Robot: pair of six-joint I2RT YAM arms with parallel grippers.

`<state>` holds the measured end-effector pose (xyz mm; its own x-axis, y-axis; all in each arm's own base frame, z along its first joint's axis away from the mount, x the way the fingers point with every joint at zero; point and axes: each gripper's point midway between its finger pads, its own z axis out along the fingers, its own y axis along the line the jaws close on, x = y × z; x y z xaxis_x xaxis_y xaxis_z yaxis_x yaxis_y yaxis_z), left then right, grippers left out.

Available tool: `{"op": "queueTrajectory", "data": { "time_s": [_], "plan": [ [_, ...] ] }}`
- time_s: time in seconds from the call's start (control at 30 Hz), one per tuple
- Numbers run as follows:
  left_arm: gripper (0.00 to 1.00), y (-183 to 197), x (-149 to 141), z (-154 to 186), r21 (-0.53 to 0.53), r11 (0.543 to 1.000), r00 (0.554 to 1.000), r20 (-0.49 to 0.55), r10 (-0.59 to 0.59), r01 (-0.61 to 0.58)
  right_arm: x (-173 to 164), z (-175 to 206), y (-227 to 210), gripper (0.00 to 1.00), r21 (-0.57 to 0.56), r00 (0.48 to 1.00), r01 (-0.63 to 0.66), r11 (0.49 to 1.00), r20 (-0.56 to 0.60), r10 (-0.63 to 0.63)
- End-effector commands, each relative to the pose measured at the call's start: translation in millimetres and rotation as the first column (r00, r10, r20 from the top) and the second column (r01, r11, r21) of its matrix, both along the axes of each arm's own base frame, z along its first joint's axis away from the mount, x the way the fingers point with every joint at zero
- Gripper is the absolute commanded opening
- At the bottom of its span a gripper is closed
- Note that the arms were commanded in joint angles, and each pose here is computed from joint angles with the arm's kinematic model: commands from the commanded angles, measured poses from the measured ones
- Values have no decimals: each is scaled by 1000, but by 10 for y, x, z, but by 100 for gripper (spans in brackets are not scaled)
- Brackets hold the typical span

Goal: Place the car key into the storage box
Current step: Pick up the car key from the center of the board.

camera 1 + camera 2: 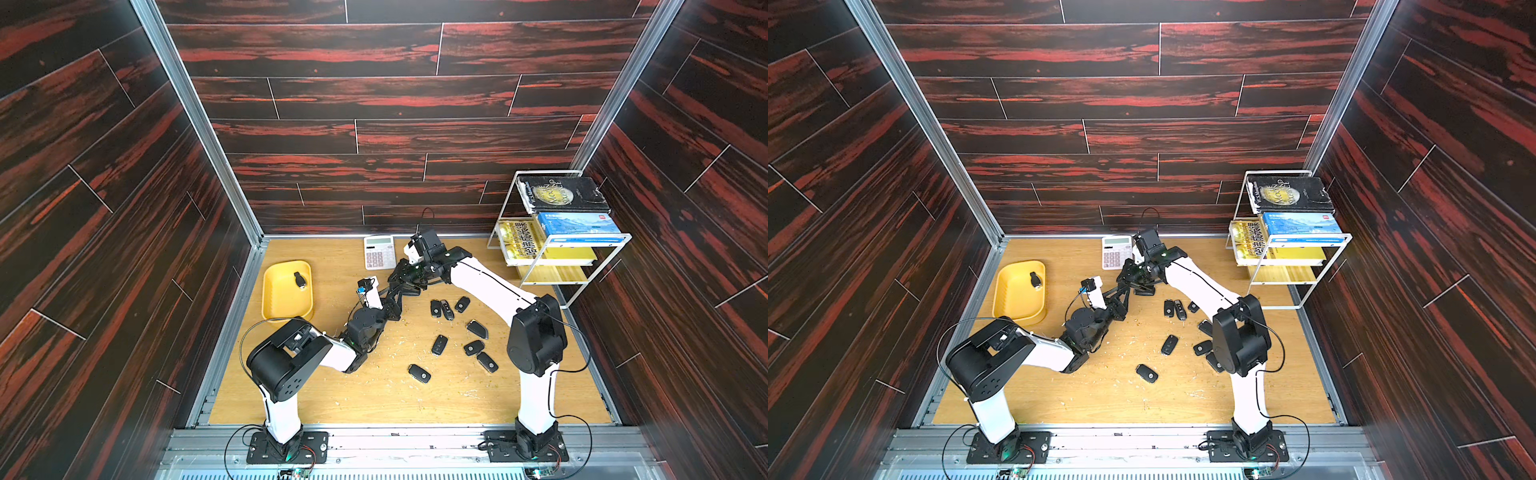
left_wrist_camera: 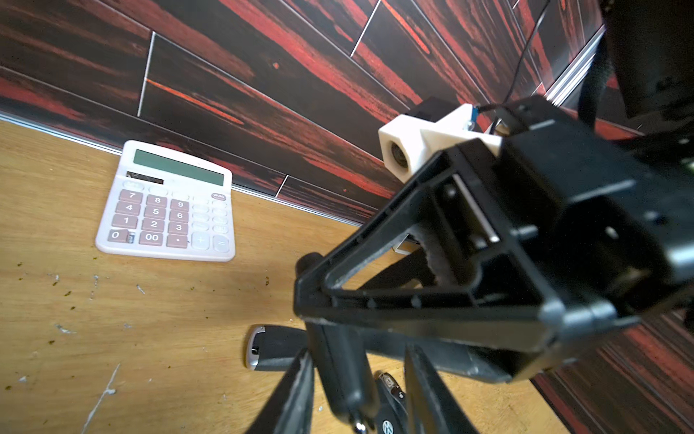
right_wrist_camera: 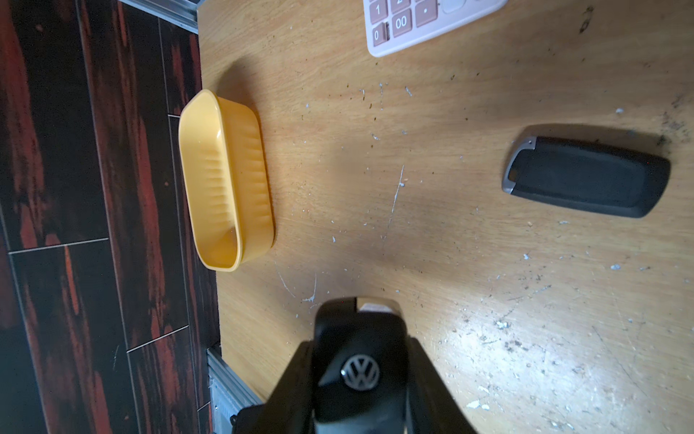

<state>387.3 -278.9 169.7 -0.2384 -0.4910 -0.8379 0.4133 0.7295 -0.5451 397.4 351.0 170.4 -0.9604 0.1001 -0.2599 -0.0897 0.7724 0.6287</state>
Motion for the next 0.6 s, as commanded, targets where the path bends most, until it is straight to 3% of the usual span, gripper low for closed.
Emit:
{"op": "queueTrajectory", "data": {
  "time_s": [0.0,0.17,0.3,0.57],
  "plan": [
    [34,-58,-24,49,-24,999,999,20,-28,28,-62,223,32,31,58,1000,-12,998,20,11],
    [29,-62,-15,52,-30,999,999,23,-26,27,-68,248,63,31,78,1000,-19,997,19,18],
    [15,-60,-22,63,-25,999,999,22,-28,29,-66,236,70,31,78,1000,-21,997,16,20],
    [18,-58,-39,135,-14,999,999,42,-32,33,-79,184,60,31,69,1000,-25,997,10,24]
  ]
}}
